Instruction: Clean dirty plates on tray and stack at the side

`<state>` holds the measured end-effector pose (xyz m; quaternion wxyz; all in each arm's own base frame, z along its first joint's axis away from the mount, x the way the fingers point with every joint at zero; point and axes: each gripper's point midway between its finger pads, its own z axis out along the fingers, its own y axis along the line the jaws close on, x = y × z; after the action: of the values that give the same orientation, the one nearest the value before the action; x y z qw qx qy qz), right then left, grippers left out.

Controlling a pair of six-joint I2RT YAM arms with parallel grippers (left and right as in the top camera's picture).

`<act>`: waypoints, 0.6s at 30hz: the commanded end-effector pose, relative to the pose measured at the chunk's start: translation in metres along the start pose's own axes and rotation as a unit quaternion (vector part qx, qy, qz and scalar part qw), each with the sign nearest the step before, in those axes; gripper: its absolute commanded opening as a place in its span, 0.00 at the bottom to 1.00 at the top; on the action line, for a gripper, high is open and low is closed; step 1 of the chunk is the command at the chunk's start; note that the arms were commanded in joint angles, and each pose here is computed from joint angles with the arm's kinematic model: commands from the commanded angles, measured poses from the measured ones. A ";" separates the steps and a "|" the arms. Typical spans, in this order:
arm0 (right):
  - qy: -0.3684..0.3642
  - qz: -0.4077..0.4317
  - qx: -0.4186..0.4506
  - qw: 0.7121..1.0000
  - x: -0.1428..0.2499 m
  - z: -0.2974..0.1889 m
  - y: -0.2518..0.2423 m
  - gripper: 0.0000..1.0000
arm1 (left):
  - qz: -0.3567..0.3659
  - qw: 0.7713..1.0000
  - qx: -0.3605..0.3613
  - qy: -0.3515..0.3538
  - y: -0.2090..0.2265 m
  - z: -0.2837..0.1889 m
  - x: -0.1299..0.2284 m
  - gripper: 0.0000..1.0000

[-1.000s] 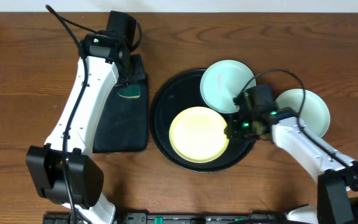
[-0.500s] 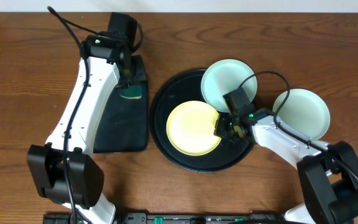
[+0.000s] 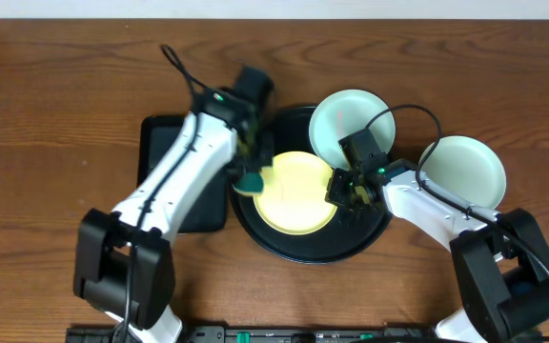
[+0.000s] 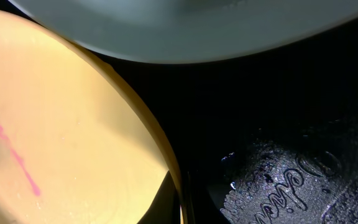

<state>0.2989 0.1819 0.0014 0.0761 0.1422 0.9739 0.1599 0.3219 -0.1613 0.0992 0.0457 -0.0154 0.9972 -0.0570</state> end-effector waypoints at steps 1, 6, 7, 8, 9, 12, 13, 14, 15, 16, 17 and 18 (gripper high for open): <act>0.000 0.011 0.023 1.000 0.000 0.011 -0.008 0.01 | -0.003 1.000 0.019 0.018 -0.013 0.027 0.018 0.07; 0.000 0.009 0.023 1.000 0.000 0.011 -0.008 0.01 | -0.001 0.999 0.046 -0.013 -0.033 0.044 0.013 0.07; 0.000 0.009 0.023 1.000 0.001 0.011 -0.008 0.01 | -0.008 0.999 0.050 -0.017 -0.037 0.047 0.011 0.07; 0.000 0.009 0.023 1.000 0.001 0.011 -0.008 0.01 | -0.013 0.998 0.053 -0.021 -0.040 0.050 0.008 0.07; 0.000 0.009 0.023 1.000 0.001 0.011 -0.008 0.01 | -0.018 0.998 0.056 -0.024 -0.042 0.053 0.005 0.07; 0.000 0.009 0.023 1.000 0.001 0.011 -0.008 0.01 | -0.031 0.998 0.057 -0.025 -0.047 0.067 0.000 0.07; 0.001 0.009 0.024 1.000 0.001 0.011 -0.008 0.01 | -0.036 0.998 0.053 -0.022 -0.045 0.073 0.000 0.07; 0.001 0.010 0.025 1.000 0.001 0.010 -0.009 0.01 | -0.041 0.998 0.046 -0.018 -0.043 0.078 0.001 0.07; 0.002 0.010 0.025 1.000 0.001 0.010 -0.009 0.01 | -0.043 0.998 0.039 -0.013 -0.041 0.084 0.002 0.07; 0.003 0.010 0.026 1.000 0.002 0.010 -0.009 0.01 | -0.045 0.998 0.031 -0.009 -0.038 0.089 0.003 0.07; 0.003 0.010 0.026 1.000 0.002 0.010 -0.009 0.01 | -0.045 0.999 0.028 -0.005 -0.037 0.093 0.005 0.07; 0.002 0.010 0.026 1.000 0.002 0.010 -0.009 0.01 | -0.046 0.999 0.025 0.000 -0.036 0.096 0.007 0.08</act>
<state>0.2988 0.1827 0.0015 0.0746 0.1416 0.9738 0.1616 0.3300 -0.2123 0.0219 0.0602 -0.0415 0.9923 -0.1000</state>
